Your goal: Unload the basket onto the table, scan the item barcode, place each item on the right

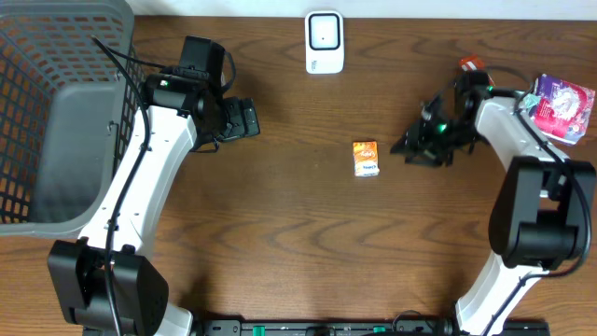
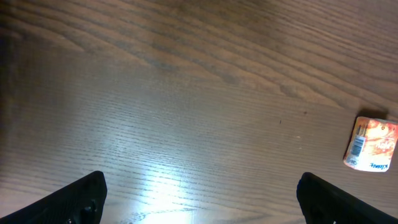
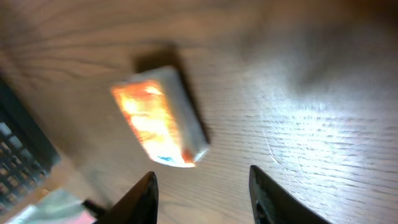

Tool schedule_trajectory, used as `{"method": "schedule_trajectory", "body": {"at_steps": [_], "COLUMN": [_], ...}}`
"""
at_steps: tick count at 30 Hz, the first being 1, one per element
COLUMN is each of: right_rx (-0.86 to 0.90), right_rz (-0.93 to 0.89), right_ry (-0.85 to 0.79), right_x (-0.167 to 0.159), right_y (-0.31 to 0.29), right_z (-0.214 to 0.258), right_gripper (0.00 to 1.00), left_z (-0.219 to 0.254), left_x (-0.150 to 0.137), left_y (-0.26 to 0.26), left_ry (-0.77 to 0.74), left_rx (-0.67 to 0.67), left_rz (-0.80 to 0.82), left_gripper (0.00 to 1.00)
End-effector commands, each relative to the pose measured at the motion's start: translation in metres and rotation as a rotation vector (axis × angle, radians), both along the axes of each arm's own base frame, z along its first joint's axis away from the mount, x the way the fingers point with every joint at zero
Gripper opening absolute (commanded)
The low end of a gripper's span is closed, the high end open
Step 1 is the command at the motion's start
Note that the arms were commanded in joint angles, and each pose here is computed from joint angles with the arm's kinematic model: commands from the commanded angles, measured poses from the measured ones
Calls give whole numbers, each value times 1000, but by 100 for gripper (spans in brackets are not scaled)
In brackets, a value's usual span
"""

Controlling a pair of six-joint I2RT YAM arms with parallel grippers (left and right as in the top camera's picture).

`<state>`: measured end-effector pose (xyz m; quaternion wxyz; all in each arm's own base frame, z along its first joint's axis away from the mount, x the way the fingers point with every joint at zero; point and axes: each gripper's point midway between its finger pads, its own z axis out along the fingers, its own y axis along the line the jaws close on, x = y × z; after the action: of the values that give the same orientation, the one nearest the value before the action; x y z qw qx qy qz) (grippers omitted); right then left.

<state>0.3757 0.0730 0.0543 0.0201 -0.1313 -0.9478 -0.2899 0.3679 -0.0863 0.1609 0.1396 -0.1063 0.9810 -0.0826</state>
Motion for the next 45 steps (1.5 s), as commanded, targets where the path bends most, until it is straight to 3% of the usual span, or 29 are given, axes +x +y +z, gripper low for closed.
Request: {"method": "schedule_trajectory", "body": {"at_steps": [1, 16, 23, 24, 25, 26, 27, 30, 34, 36, 45], "right_rx": [-57, -76, -63, -59, -55, -44, -20, 173, 619, 741, 951], "right_rz": [46, 105, 85, 81, 73, 66, 58, 77, 118, 110, 249], "right_ry": [-124, -94, -130, -133, -127, -117, -105, -108, -185, -186, -310], "right_x": [15, 1, -4, -6, -8, -11, -13, -15, -5, 1, 14], "right_y": [1, 43, 58, 59, 60, 62, 65, 88, 117, 118, 121], "right_z": [32, -35, -62, -66, -69, -70, -70, -49, 18, 41, 101], "right_gripper": [47, 47, 52, 50, 39, 19, 1, 1, 1, 1, 1], "left_z": [-4, -4, -4, -4, -4, -4, -4, -4, -4, -4, -4], "left_x": [-2, -2, -2, -2, -2, -2, -2, -2, -2, -2, -2], "left_y": [3, 3, 3, 3, 3, 3, 3, 3, 3, 3, 3], "left_ry": [12, 13, 12, 12, 13, 12, 12, 12, 12, 12, 12], "left_rx": [17, 17, 17, 17, 17, 17, 17, 17, 17, 17, 17], "left_rz": [-10, -10, -10, -10, -10, -10, -10, -10, -10, -10, -10], "left_gripper": [98, 98, 98, 98, 98, 98, 98, 98, 98, 98, 98]}}
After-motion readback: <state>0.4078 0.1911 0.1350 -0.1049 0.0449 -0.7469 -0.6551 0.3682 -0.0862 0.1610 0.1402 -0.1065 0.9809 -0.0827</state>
